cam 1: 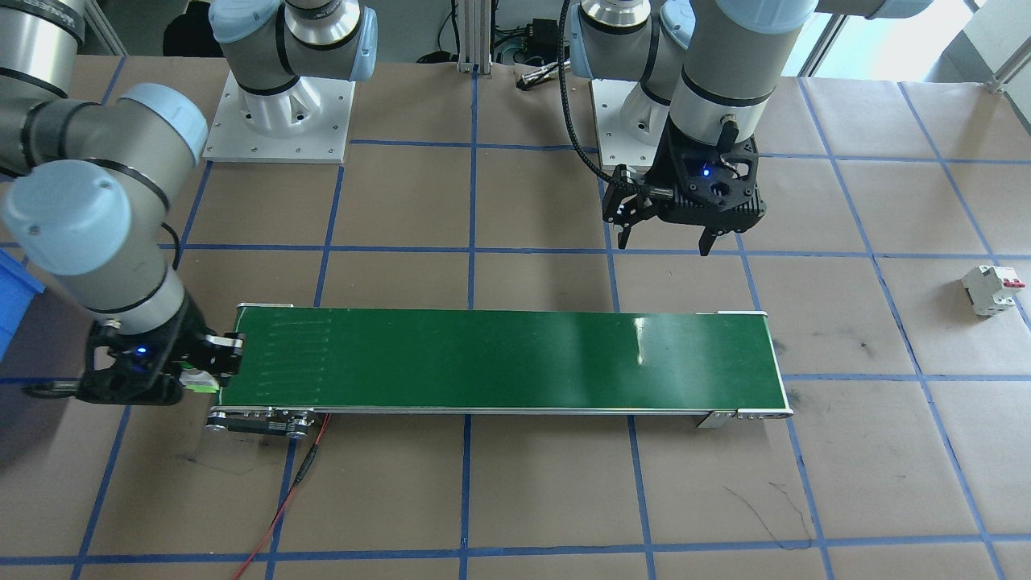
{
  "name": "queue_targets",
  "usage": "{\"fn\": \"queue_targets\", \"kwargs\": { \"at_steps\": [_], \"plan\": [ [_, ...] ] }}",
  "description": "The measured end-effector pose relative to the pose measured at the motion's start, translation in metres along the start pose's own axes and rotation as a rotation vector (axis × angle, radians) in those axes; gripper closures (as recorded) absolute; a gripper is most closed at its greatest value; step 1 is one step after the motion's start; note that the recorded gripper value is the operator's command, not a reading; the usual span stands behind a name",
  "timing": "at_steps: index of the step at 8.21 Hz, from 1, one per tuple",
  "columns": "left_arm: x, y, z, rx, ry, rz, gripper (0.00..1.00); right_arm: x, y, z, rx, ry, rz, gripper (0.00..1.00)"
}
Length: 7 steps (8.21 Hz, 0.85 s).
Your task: Move button from left to right
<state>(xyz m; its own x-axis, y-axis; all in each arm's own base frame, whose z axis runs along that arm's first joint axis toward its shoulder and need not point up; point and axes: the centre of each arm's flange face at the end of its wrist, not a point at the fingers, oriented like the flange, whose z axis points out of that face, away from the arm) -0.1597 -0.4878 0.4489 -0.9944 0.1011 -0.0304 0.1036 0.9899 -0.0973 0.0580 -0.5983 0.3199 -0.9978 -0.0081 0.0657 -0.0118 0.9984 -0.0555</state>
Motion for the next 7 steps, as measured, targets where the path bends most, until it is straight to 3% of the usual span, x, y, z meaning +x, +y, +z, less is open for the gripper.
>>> {"fn": "queue_targets", "kwargs": {
  "at_steps": [4,7],
  "plan": [
    [-0.007,0.004,-0.001,-0.028,-0.008,-0.010,0.00,0.210,0.025,-0.019,0.004,0.016,-0.295,0.97],
    [-0.008,-0.004,-0.005,0.030,-0.004,-0.030,0.00,0.335,0.060,-0.021,0.027,0.035,-0.539,0.95]
  ]
}}
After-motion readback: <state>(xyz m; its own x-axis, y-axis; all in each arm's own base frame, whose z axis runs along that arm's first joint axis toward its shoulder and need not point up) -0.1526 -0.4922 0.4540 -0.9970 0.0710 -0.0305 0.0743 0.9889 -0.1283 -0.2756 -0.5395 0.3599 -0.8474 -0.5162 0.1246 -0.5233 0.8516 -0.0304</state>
